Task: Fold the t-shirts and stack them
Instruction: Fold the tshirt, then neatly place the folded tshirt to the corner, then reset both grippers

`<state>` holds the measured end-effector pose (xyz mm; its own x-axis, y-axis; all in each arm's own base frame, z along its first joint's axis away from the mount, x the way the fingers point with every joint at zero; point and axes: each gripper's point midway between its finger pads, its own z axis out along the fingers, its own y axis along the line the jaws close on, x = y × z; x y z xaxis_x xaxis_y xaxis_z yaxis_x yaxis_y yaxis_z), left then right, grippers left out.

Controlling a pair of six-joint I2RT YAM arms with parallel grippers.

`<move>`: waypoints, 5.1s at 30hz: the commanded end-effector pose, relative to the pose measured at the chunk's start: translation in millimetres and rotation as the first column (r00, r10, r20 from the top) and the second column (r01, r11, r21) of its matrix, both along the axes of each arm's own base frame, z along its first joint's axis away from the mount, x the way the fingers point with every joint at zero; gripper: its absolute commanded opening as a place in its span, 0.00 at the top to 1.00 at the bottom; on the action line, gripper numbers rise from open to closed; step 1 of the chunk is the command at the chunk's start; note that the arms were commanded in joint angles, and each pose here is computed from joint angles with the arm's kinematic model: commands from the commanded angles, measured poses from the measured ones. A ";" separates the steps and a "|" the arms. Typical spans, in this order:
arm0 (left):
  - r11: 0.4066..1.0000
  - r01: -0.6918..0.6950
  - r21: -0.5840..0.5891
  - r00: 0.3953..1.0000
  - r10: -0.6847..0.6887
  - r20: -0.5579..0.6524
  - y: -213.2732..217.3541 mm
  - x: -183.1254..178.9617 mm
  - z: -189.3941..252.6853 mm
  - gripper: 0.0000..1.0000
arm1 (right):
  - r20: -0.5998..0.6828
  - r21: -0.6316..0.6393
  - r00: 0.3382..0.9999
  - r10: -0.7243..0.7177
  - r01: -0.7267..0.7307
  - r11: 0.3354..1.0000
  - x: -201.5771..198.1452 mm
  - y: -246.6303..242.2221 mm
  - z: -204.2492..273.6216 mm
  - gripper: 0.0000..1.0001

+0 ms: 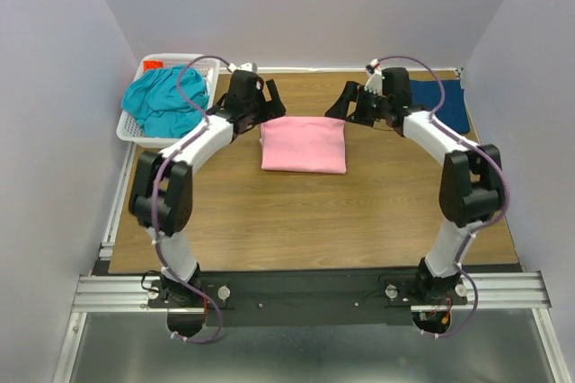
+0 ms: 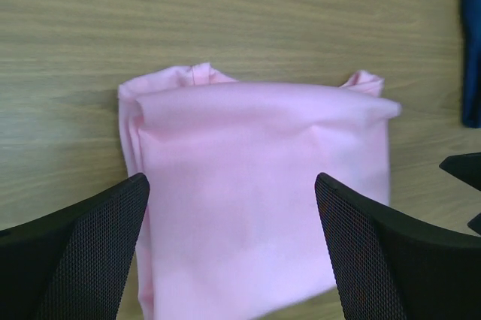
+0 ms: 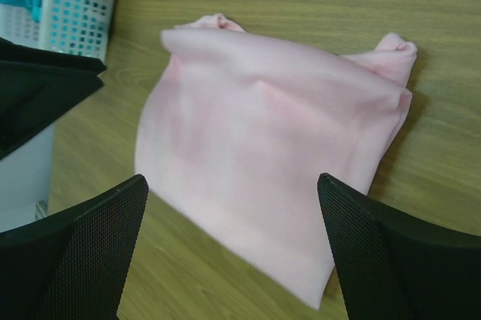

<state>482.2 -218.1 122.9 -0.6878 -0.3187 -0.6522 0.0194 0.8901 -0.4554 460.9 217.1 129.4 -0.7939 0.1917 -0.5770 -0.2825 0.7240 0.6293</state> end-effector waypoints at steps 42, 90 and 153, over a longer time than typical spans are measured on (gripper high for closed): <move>0.881 -0.473 0.014 0.867 0.462 0.189 151.5 -175.4 55.0 0.02 | 0.076 -0.791 0.992 -0.096 0.118 0.600 -7.6 -31.2 -135.8 0.90; 0.752 -0.654 -0.080 0.692 0.638 0.338 196.5 -186.4 104.8 0.02 | 0.531 -0.844 0.837 -0.128 0.537 0.011 119.5 -271.4 101.5 0.99; 0.793 -0.602 -0.093 0.731 0.594 0.334 183.0 -179.1 116.0 0.02 | 0.516 -0.651 0.641 -0.568 0.724 0.227 85.0 -356.2 66.2 0.00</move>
